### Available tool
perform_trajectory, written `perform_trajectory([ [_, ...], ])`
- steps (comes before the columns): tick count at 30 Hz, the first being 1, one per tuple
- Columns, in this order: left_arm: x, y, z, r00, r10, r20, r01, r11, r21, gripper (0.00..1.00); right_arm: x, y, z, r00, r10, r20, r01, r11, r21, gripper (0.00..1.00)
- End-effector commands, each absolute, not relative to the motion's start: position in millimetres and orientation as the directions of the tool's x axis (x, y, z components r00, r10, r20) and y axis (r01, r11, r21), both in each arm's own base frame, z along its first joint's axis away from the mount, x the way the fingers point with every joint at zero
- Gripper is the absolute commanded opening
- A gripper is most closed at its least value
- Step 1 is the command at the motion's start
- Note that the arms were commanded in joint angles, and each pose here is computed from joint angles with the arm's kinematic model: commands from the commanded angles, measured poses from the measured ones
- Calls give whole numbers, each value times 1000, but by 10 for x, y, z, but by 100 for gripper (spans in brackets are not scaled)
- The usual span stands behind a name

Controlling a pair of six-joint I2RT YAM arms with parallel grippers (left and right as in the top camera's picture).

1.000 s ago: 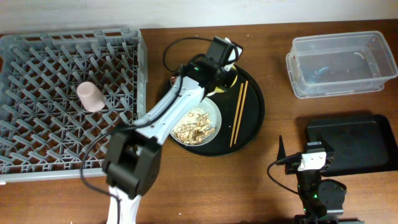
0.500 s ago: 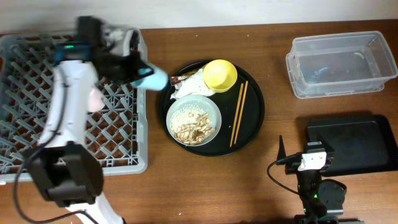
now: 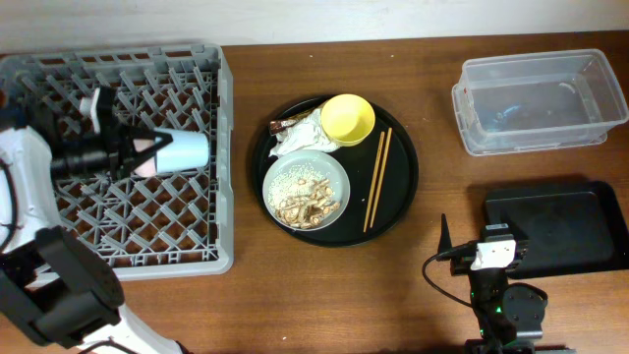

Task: Sort waste into correct bins and load items into the dishwasher rack
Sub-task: 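Carry the blue cup left into the grey dish rack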

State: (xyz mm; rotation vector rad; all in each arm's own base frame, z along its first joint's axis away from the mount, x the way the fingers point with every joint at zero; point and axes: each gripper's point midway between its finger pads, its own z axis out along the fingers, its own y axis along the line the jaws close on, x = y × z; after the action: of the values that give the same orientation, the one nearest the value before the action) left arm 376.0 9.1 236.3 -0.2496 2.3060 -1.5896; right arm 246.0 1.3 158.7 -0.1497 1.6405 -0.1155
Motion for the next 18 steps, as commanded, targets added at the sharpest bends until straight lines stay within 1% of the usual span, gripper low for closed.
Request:
perform_trajectory([
  [1,3706,191,2266,-892,-399,-210,109,261,-959,0,2462,11,1553,-77,-173,-982,-26,985,-172,98],
  [4,3691,350,2066,-864,-448,-231,122,257,-959,0,2462,11,1553,-77,-173,-982,-26,985,-172,98],
  [7,3632,537,1991,-841,-497,-211,91,256,-962,0,2462,11,1553,-77,-173,-982,-26,985,-172,98],
  [10,3582,665,1899,-837,-509,-200,53,287,-956,0,2462,11,1553,-77,-174,-982,-26,985,-172,98],
  [13,3579,670,1894,-837,-516,-184,43,273,-961,0,2462,11,1553,-77,-174,-982,-26,985,-172,98],
  [15,3578,664,1879,-838,-524,-151,22,244,-969,0,2462,11,1553,-77,-173,-982,-26,985,-172,98],
  [18,3573,639,1807,-830,-551,-81,-11,161,-987,0,2462,11,1553,-77,-174,-982,-26,985,-172,98],
])
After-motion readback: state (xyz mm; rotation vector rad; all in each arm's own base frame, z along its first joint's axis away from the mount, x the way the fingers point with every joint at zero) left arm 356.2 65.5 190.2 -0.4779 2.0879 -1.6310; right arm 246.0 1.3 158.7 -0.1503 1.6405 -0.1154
